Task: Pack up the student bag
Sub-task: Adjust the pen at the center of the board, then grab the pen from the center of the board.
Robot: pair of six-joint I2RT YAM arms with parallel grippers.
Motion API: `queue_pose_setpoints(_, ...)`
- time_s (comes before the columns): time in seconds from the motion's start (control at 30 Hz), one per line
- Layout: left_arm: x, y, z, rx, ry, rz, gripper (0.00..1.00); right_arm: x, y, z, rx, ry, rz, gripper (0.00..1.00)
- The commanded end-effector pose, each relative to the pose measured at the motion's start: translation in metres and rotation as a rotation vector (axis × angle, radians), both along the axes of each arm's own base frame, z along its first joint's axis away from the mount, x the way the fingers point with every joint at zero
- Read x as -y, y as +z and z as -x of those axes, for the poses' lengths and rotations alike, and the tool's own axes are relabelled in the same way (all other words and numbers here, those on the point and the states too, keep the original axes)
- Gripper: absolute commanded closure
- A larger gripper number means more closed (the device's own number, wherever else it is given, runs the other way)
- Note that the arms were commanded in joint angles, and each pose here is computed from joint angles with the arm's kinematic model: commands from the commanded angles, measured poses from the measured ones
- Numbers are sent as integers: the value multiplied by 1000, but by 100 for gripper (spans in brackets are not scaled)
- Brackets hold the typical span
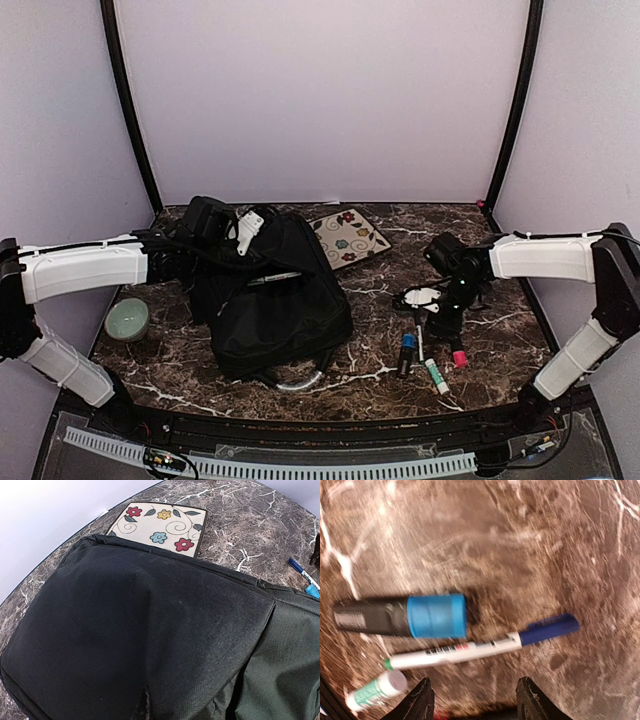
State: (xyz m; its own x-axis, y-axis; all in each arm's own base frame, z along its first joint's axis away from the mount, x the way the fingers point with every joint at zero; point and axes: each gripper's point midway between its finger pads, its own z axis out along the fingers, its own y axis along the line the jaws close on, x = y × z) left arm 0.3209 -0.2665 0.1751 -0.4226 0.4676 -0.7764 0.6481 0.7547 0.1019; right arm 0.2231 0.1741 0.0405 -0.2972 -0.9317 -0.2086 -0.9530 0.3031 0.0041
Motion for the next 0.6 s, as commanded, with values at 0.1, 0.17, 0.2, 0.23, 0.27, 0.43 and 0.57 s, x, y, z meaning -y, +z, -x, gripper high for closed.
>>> queue_pose_setpoints(0.1,19,47,-11,102,-25,122,100,-24,-17,12,-177,-103,-74,44)
queue_pose_setpoints(0.17,18,48,-10,105,-25,123,100,-20,-25,7,-163,-122,-39,45)
queue_pose_setpoints(0.2,18,49,-10,105,-24,123,100,-19,-27,4,-152,-126,-29,46)
queue_pose_setpoints(0.23,18,49,-10,108,-23,123,100,-18,-29,2,-142,-132,-21,46)
queue_pose_setpoints(0.27,17,50,-11,109,-22,124,100,-17,-31,0,-132,-136,-14,47)
queue_pose_setpoints(0.43,18,51,-10,110,-26,126,100,-22,-37,-16,-58,-137,19,50)
queue_pose_setpoints(0.57,17,52,-10,112,-24,124,100,-25,-45,-30,28,-124,90,56)
